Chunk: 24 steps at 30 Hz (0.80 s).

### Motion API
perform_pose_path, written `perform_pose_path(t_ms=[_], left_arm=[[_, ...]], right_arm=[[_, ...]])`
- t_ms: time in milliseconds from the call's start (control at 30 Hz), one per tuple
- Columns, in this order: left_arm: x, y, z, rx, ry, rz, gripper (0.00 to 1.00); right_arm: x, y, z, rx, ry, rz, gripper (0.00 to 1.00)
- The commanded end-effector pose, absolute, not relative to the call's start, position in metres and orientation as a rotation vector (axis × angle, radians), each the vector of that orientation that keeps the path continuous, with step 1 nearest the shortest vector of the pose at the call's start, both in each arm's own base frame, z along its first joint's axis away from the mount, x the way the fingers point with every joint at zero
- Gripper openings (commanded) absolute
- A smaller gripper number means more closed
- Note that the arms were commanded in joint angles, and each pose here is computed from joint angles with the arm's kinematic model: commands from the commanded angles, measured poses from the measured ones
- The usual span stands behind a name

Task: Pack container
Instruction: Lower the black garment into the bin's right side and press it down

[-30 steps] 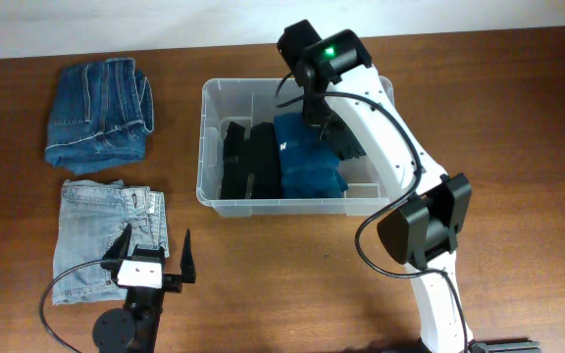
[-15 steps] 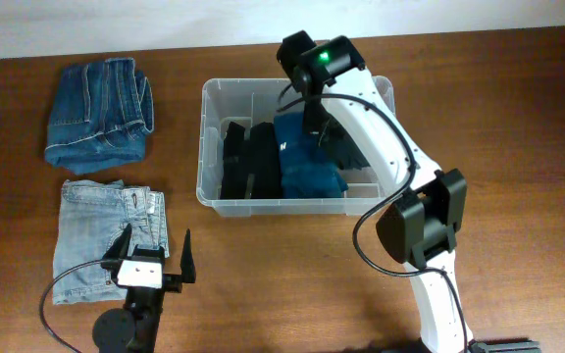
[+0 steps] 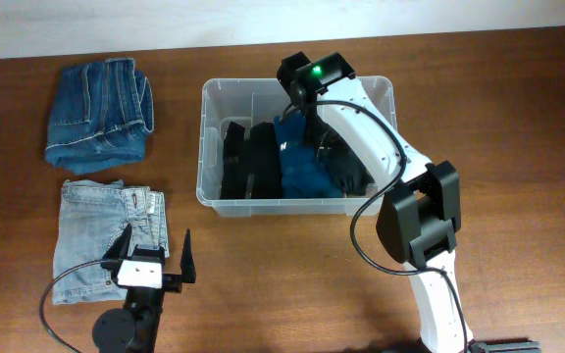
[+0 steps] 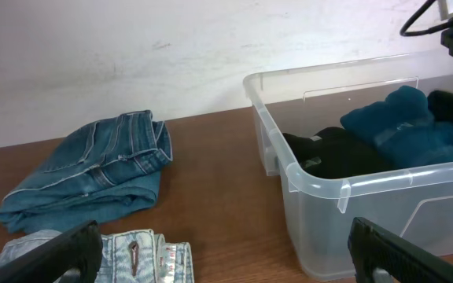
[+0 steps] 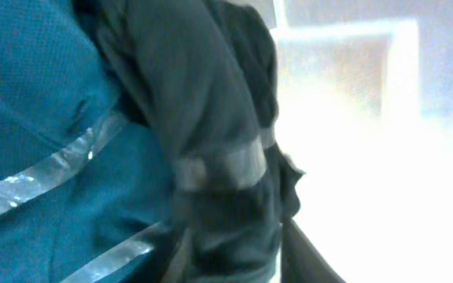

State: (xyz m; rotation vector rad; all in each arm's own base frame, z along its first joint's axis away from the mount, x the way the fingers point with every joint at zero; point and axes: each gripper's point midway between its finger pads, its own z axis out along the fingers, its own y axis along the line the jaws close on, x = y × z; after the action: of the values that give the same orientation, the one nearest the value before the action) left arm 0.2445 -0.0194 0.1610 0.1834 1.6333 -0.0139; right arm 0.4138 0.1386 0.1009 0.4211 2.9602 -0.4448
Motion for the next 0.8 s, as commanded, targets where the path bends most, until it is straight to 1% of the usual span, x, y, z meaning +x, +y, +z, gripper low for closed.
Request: perform_pose_path(t_ms=[0, 67, 200, 333, 400, 433, 467, 533, 633, 767], left_arm=[[0.245, -0.017, 0.160, 0.189, 1.632, 0.006, 0.99], [0.245, -0.017, 0.160, 0.189, 1.632, 0.006, 1.00], [0.245, -0.017, 0.160, 0.189, 1.633, 0.006, 0.99], [0.245, -0.017, 0.160, 0.189, 1.632, 0.006, 0.99], [0.245, -0.017, 0.160, 0.189, 1.632, 0.006, 0.99], [0.245, -0.017, 0.160, 0.189, 1.632, 0.006, 0.99], [0.245, -0.017, 0.160, 0.189, 1.632, 0.006, 0.99], [0.245, -0.017, 0.160, 0.189, 1.632, 0.006, 0.99], [0.245, -0.017, 0.160, 0.189, 1.632, 0.006, 0.99], [0.245, -0.017, 0.160, 0.189, 1.632, 0.006, 0.99]], right_arm=[[0.414, 0.136, 0.098, 0.423, 2.956, -0.469, 0.34], [0.414, 0.136, 0.098, 0.419, 2.956, -0.470, 0.36], [0.417, 0.135, 0.104, 0.407, 2.941, -0.471, 0.37], [0.424, 0.138, 0.122, 0.413, 2.908, -0.435, 0.36], [0.426, 0.140, 0.127, 0.404, 2.899, -0.417, 0.29], [0.426, 0.141, 0.127, 0.391, 2.905, -0.410, 0.27], [0.425, 0.142, 0.126, 0.386, 2.917, -0.399, 0.20], [0.423, 0.144, 0.123, 0.386, 2.931, -0.390, 0.11], [0.423, 0.145, 0.120, 0.384, 2.937, -0.388, 0.07], [0.421, 0.143, 0.110, 0.384, 2.950, -0.405, 0.07]])
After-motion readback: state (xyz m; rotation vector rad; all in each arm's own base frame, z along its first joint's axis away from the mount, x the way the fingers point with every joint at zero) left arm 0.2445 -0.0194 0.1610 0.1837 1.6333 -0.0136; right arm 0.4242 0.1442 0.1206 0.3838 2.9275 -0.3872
